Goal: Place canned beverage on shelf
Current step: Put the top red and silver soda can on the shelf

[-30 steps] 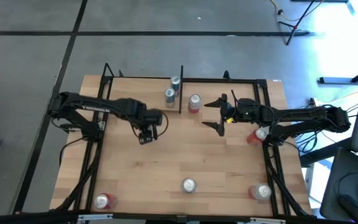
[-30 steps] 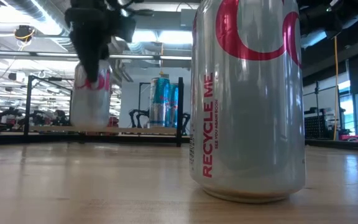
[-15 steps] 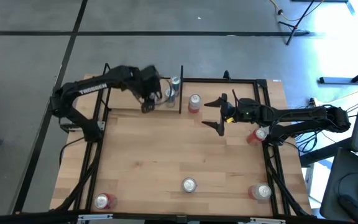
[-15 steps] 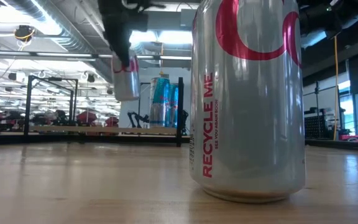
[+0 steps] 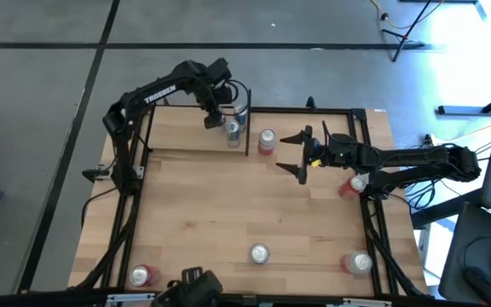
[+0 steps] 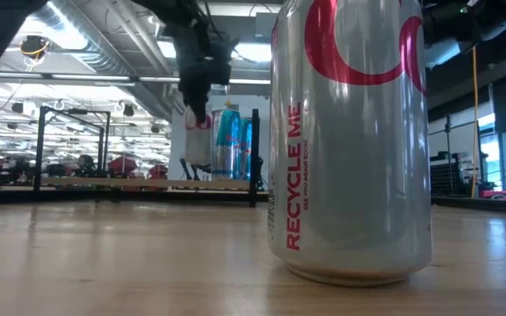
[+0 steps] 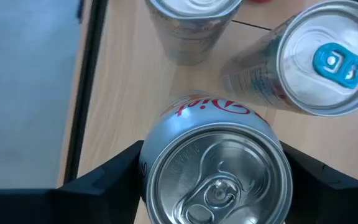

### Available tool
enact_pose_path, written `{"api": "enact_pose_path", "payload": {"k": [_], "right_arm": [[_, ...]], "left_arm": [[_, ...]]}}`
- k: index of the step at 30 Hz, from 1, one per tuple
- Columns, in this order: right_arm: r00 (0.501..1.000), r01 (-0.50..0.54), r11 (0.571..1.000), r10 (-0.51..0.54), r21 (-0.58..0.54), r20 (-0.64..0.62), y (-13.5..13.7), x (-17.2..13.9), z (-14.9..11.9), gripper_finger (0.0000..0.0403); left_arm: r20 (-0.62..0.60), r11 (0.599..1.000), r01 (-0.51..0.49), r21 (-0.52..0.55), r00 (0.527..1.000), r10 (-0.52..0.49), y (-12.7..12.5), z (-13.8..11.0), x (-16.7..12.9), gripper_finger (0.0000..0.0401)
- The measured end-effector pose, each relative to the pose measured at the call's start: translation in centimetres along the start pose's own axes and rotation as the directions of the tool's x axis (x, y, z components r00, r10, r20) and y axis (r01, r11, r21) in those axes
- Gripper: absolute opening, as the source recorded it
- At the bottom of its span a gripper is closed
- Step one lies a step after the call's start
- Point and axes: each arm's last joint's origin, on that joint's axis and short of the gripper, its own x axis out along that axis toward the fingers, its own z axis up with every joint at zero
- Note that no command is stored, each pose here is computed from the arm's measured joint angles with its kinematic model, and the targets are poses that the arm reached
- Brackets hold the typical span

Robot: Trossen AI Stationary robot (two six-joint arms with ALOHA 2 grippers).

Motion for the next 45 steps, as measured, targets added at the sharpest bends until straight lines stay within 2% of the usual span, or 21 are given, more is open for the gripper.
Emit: {"api": "enact_pose_path", "payload": {"k": [11,15,28,35,45], "right_arm": [[1.0,0.003,0.999,-0.002,-0.045,0.02,0.0,0.0,0.2,0.0386],[1.0,0.003,0.998,-0.002,-0.056,0.022,0.0,0.0,0.2,0.0386],[1.0,-0.003,0.999,0.003,-0.052,0.002,0.0,0.4,-0.2,0.0386],[1.0,-0.001,0.999,0.002,-0.054,0.017,0.0,0.5,-0.1,0.0386],[1.0,-0.001,0.998,0.002,-0.055,0.019,0.0,0.5,-0.1,0.0386]], "left_arm": [[-0.046,0.998,0.06,0.015,0.997,-0.059,1.4,-0.2,2.5,0.027],[-0.008,0.998,0.061,0.02,0.998,-0.061,1.6,0.1,2.6,0.0272],[-0.027,0.999,0.047,-0.005,0.999,-0.047,2.1,-0.1,2.9,0.0282],[-0.026,0.999,0.045,-0.001,0.999,-0.045,2.1,-0.1,3.0,0.0306],[-0.039,0.999,0.033,0.0,0.999,-0.033,2.0,-0.1,2.9,0.0369]]}}
